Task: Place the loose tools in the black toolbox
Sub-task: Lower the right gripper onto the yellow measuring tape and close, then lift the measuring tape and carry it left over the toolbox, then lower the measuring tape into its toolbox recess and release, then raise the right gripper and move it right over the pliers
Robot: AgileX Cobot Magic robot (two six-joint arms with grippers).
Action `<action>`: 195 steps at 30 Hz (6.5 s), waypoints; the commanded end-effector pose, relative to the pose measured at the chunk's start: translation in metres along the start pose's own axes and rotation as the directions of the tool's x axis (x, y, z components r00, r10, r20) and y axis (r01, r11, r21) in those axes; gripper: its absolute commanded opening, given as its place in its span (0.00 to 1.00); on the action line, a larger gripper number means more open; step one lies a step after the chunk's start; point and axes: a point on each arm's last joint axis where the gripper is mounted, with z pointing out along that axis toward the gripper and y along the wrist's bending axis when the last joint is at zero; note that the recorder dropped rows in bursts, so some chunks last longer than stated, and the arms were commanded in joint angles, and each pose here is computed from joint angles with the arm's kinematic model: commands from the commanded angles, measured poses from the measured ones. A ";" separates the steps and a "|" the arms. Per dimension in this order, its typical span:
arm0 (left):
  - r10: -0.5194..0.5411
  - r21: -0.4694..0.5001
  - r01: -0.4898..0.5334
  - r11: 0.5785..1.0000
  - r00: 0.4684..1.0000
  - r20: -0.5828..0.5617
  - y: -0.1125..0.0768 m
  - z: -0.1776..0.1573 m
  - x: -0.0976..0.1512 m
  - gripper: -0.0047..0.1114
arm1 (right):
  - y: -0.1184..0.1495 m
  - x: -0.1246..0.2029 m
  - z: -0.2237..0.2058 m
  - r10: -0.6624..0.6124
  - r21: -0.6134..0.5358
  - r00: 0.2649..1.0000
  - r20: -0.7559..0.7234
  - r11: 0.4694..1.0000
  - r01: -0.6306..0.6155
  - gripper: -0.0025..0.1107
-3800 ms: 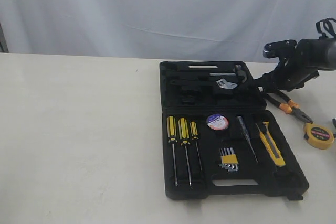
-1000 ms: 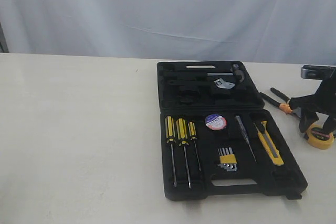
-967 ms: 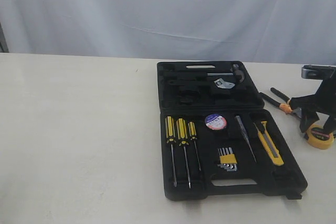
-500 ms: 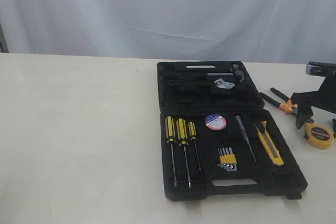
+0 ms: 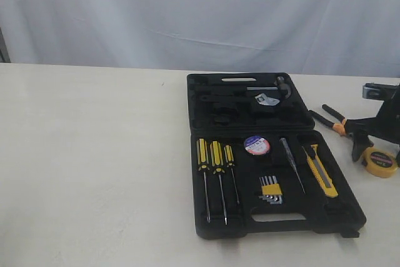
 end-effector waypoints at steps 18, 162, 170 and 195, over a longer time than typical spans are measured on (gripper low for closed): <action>0.003 0.005 -0.003 1.000 1.000 -0.001 0.000 0.000 0.001 0.04 | -0.004 0.000 0.003 -0.022 0.009 1.000 0.000 1.000 0.022 0.35; -0.001 0.006 0.001 1.000 1.000 -0.001 0.000 0.000 0.001 0.04 | 0.151 -0.072 -0.043 -0.314 -0.122 0.929 0.197 0.932 0.341 0.02; -0.001 0.006 0.001 1.000 1.000 -0.001 0.000 0.000 0.001 0.04 | 0.148 -0.069 -0.084 -0.322 -0.152 0.905 0.277 0.915 0.373 0.02; -0.001 0.006 0.001 1.000 1.000 -0.001 0.000 0.000 0.001 0.04 | 0.020 -0.078 -0.107 -0.457 0.019 0.846 0.273 0.882 0.470 0.02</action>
